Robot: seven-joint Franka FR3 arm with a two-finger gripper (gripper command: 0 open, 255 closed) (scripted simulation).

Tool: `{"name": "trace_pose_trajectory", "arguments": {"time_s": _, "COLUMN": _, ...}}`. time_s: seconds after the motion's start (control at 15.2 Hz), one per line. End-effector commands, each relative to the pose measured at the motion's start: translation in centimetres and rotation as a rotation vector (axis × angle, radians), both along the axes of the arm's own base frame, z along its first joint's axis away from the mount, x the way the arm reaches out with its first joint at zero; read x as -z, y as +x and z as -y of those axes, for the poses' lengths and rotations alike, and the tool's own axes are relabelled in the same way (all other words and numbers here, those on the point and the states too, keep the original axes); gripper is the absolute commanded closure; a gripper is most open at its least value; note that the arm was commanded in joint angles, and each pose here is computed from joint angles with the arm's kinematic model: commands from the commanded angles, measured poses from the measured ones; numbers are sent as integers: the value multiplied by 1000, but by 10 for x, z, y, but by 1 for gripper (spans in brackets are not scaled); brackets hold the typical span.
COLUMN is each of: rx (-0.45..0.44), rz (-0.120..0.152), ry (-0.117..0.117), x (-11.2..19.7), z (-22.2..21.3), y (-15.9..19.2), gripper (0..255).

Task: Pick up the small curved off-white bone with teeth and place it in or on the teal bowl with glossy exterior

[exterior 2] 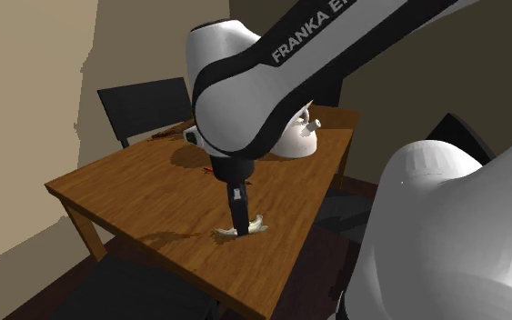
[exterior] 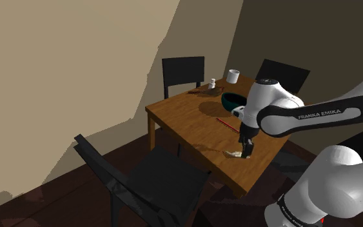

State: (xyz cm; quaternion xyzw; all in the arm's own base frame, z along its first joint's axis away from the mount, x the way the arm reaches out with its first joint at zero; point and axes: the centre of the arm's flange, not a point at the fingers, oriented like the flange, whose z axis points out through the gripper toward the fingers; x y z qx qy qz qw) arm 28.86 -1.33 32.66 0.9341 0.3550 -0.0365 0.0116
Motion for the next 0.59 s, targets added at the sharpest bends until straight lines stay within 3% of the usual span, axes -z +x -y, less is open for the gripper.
{"name": "trace_pose_trajectory", "arguments": {"time_s": 0.0, "rx": -20, "rz": 5, "ry": -3, "x": 12, "z": 0, "y": 1, "gripper": 0}}
{"name": "trace_pose_trajectory", "arguments": {"time_s": 0.53, "rx": -20, "rz": 5, "ry": -3, "x": 46, "z": 2, "y": -1, "gripper": 0}}
